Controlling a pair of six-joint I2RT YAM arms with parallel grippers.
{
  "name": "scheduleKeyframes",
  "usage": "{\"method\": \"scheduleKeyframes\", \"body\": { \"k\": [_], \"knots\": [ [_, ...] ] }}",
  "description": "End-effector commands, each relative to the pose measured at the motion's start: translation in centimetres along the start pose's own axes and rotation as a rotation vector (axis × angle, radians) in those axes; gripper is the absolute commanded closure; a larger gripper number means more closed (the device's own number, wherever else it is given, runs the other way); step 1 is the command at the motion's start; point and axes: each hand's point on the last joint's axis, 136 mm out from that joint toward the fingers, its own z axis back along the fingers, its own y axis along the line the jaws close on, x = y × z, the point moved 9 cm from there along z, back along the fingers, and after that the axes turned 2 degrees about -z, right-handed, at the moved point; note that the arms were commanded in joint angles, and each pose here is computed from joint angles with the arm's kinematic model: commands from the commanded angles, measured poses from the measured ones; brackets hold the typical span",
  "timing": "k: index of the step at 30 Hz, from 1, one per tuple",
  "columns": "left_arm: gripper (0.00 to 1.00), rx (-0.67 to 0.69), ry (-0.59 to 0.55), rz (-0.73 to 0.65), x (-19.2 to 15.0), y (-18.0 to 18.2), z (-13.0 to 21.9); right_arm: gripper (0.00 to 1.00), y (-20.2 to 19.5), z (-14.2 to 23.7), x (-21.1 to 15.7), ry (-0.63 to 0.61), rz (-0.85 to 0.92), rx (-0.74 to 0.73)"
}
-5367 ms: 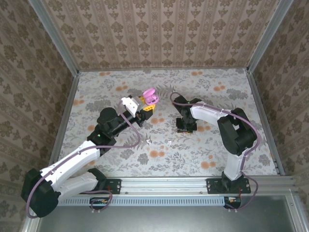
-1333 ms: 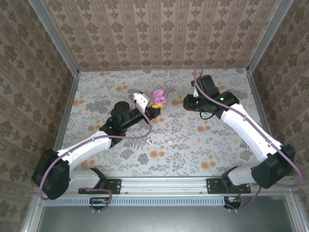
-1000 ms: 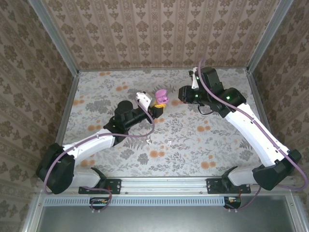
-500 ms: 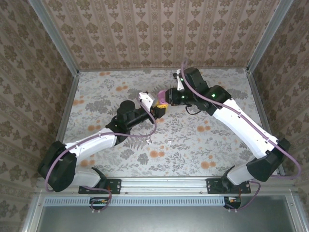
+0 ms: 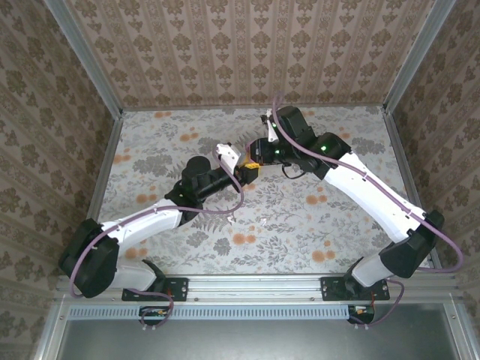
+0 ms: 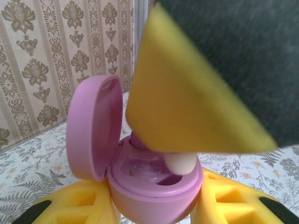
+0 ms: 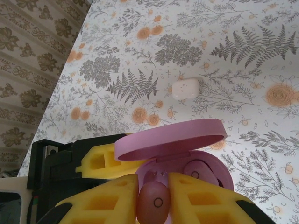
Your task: Insert the wireless bluetooth earbuds into the charging case
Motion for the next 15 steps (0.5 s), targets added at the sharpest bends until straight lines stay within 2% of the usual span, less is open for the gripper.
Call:
{"method": "scheduleKeyframes", "body": {
  "k": [1,15],
  "knots": [
    [0.63,-0.024,-0.07,-0.028,2.13,-0.24,-0.23,0.75,0.44,0.26,0.84,-0.043,0.007,-0.014],
    [0.63,-0.022,-0.073,-0.028,2.19,-0.29,-0.17,0.76,0.77,-0.46,0.75,-0.031,0.001,-0.005]
  ]
}}
